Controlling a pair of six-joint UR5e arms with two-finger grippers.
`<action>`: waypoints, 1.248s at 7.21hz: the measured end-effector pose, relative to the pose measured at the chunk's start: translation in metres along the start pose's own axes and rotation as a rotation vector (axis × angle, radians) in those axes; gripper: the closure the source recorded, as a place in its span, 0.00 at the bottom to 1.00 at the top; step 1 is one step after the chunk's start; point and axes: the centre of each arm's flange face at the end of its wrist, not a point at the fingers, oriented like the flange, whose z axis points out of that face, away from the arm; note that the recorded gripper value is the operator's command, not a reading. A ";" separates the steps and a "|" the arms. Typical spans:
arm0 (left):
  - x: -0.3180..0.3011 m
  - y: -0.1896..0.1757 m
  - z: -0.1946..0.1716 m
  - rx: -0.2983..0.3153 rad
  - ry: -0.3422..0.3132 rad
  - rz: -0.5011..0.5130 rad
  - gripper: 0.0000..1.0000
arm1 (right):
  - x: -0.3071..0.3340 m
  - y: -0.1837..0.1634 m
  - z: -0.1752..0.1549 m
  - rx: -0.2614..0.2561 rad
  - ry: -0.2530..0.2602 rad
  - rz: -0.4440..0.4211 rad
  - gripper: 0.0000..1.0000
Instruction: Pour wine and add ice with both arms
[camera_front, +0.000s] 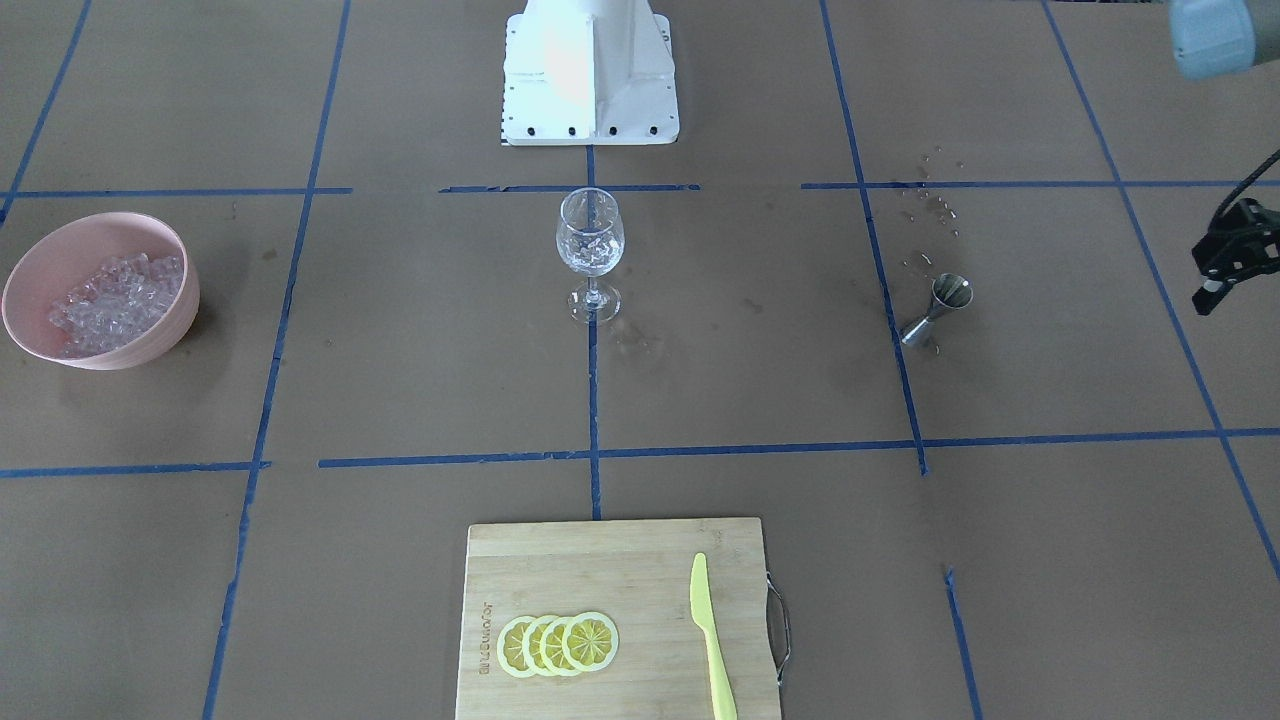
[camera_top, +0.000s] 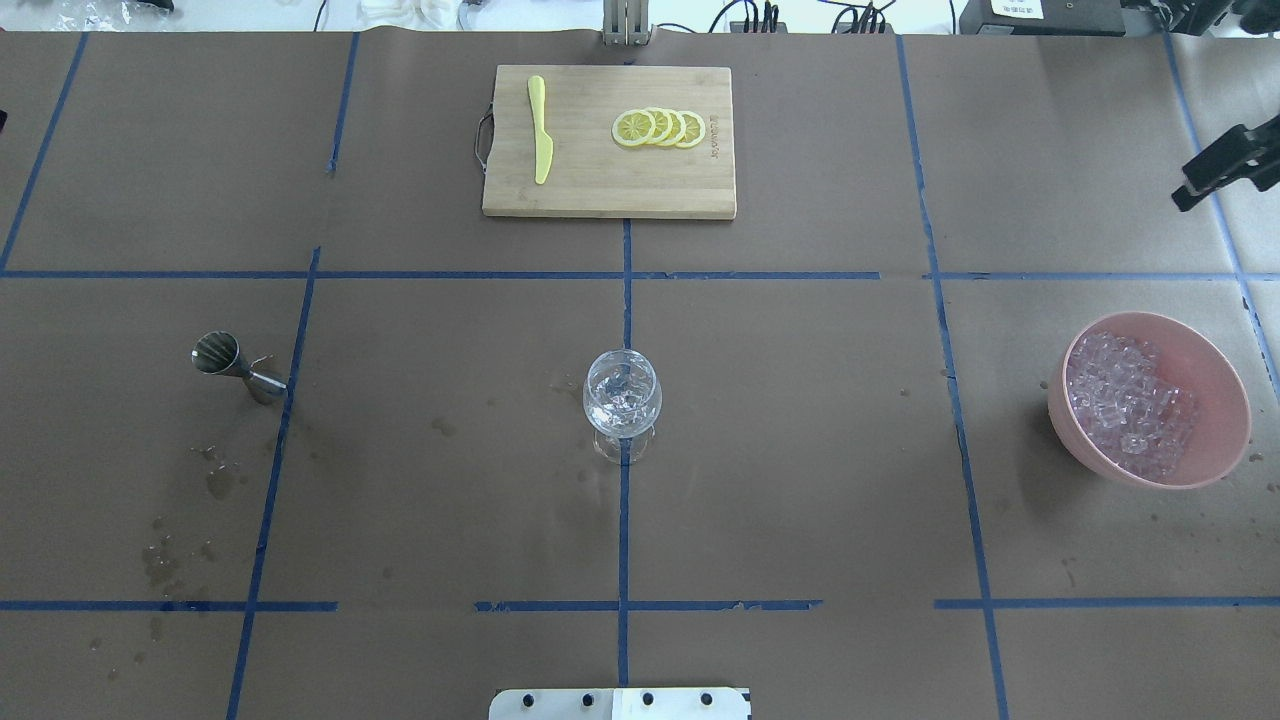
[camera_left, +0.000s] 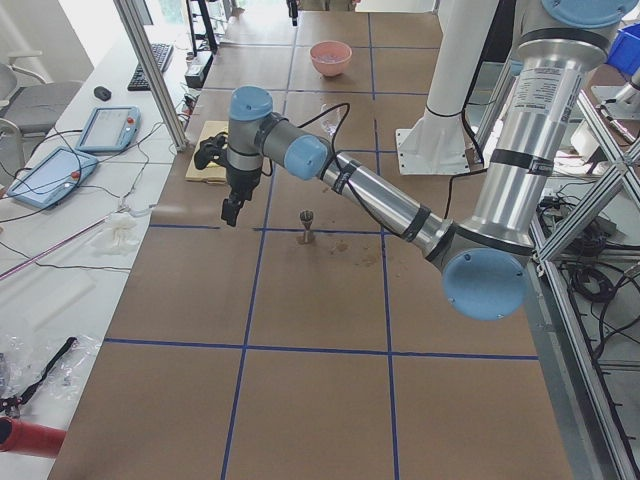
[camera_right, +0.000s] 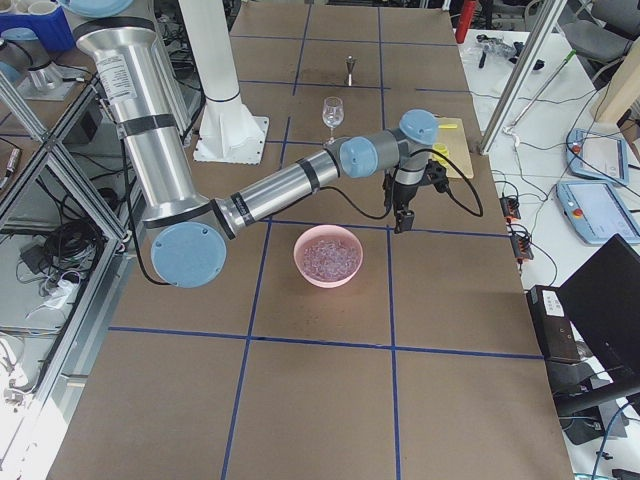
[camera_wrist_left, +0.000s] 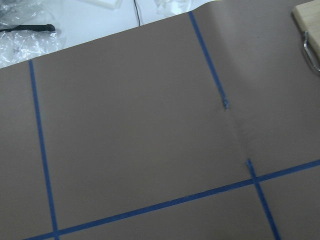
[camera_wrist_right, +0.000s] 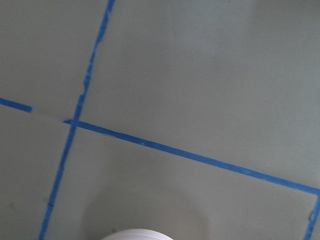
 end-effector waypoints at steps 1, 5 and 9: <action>-0.041 0.019 0.004 -0.024 0.009 -0.004 0.00 | 0.038 0.021 -0.001 -0.003 -0.005 0.024 0.00; -0.116 0.076 0.026 -0.097 0.005 -0.050 0.00 | 0.108 0.066 0.000 0.004 0.040 0.125 0.00; -0.164 0.097 0.060 -0.173 0.024 -0.156 0.00 | 0.143 0.091 -0.006 0.023 -0.020 0.222 0.00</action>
